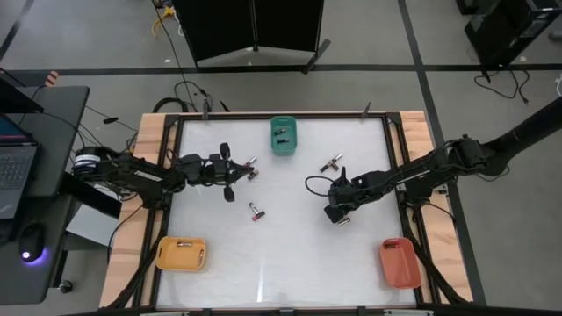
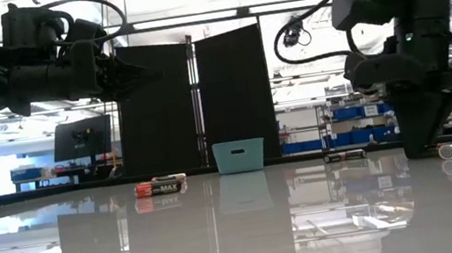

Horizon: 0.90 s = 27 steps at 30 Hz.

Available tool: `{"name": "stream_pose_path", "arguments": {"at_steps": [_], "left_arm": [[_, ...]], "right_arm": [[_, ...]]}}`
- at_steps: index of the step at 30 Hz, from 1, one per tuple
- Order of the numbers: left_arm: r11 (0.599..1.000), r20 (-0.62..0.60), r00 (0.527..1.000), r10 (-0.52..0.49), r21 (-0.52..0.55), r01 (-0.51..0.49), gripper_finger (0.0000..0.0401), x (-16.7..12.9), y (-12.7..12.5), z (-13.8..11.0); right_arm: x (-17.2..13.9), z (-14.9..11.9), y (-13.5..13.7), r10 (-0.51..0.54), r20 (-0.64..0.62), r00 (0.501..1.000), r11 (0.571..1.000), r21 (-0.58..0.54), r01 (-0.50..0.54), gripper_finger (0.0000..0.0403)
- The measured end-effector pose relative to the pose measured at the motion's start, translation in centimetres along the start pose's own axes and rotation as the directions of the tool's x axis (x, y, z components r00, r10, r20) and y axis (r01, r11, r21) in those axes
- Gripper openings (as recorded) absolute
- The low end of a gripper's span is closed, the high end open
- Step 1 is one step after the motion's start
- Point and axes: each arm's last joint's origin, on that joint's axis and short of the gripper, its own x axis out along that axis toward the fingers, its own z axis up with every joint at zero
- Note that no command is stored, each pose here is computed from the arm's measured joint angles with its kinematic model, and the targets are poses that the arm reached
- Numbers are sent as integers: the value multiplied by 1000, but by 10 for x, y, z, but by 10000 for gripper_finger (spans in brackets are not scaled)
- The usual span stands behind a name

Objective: Sort batteries
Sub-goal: Put the red battery into the orange bin

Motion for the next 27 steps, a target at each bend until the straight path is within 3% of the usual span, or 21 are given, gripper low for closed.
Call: {"name": "stream_pose_path", "arguments": {"at_steps": [4,9,12,17,21,27], "left_arm": [[1000,1,1000,0,1,0,12,0,0,0],[1000,11,1000,1,7,-1,12,0,0,1],[1000,26,1000,3,24,-4,11,0,0,2],[998,32,999,4,55,-6,12,0,0,3],[997,34,999,6,76,-8,12,0,1,3],[997,43,999,7,79,-11,12,0,1,4]], "right_arm": [[-13,16,3,-66,23,998,994,-82,67,58],[-51,35,19,-97,42,994,978,-180,103,58],[-77,38,35,-68,63,996,968,-239,81,58],[-107,14,61,-9,51,999,940,-339,26,58],[-115,-20,74,27,-3,1000,929,-369,-26,58],[-123,-77,76,-15,-140,990,906,-420,-45,58]]}}
